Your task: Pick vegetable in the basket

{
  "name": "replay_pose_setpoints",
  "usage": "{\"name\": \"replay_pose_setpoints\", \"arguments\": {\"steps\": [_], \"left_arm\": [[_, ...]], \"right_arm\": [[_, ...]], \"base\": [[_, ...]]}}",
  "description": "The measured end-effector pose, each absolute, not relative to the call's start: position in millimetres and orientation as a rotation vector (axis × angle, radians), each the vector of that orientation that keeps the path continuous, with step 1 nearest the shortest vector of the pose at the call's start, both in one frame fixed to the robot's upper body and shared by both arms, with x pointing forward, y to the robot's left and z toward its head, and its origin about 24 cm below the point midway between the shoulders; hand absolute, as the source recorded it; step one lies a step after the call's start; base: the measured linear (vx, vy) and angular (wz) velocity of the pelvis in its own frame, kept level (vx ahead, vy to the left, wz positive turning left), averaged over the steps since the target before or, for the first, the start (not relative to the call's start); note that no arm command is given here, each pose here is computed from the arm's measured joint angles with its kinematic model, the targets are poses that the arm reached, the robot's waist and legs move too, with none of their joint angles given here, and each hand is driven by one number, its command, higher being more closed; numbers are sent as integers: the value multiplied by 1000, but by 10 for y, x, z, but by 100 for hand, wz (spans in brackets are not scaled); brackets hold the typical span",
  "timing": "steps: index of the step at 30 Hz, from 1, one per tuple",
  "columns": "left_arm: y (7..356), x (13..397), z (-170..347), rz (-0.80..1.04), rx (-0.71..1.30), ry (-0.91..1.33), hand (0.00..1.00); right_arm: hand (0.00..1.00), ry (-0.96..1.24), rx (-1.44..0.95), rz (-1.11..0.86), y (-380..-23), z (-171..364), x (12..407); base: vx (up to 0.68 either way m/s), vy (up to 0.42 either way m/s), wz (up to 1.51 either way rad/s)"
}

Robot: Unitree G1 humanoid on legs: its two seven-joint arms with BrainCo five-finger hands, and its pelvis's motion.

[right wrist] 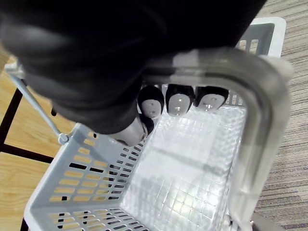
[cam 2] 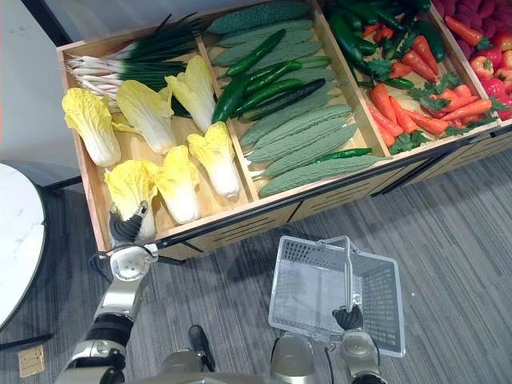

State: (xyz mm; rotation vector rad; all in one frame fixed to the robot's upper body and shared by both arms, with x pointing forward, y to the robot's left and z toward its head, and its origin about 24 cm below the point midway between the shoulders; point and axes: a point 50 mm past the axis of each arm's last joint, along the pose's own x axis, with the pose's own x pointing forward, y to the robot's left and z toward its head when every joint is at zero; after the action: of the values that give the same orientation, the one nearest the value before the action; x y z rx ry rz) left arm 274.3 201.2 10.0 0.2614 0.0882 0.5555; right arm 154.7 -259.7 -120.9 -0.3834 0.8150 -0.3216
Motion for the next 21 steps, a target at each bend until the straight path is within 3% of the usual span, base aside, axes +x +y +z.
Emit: {"name": "replay_pose_setpoints", "arguments": {"steps": [9, 21], "left_arm": [[1875, 2635, 194, 584, 118, 43, 100], [2143, 2532, 726, 894, 65, -198, 100]], "right_arm": [[100, 819, -380, -316, -2568, -1223, 1529], [100, 895, -417, -291, -2527, -1342, 1271]], "base": [[-57, -28, 0], [-12, -7, -2]]}}
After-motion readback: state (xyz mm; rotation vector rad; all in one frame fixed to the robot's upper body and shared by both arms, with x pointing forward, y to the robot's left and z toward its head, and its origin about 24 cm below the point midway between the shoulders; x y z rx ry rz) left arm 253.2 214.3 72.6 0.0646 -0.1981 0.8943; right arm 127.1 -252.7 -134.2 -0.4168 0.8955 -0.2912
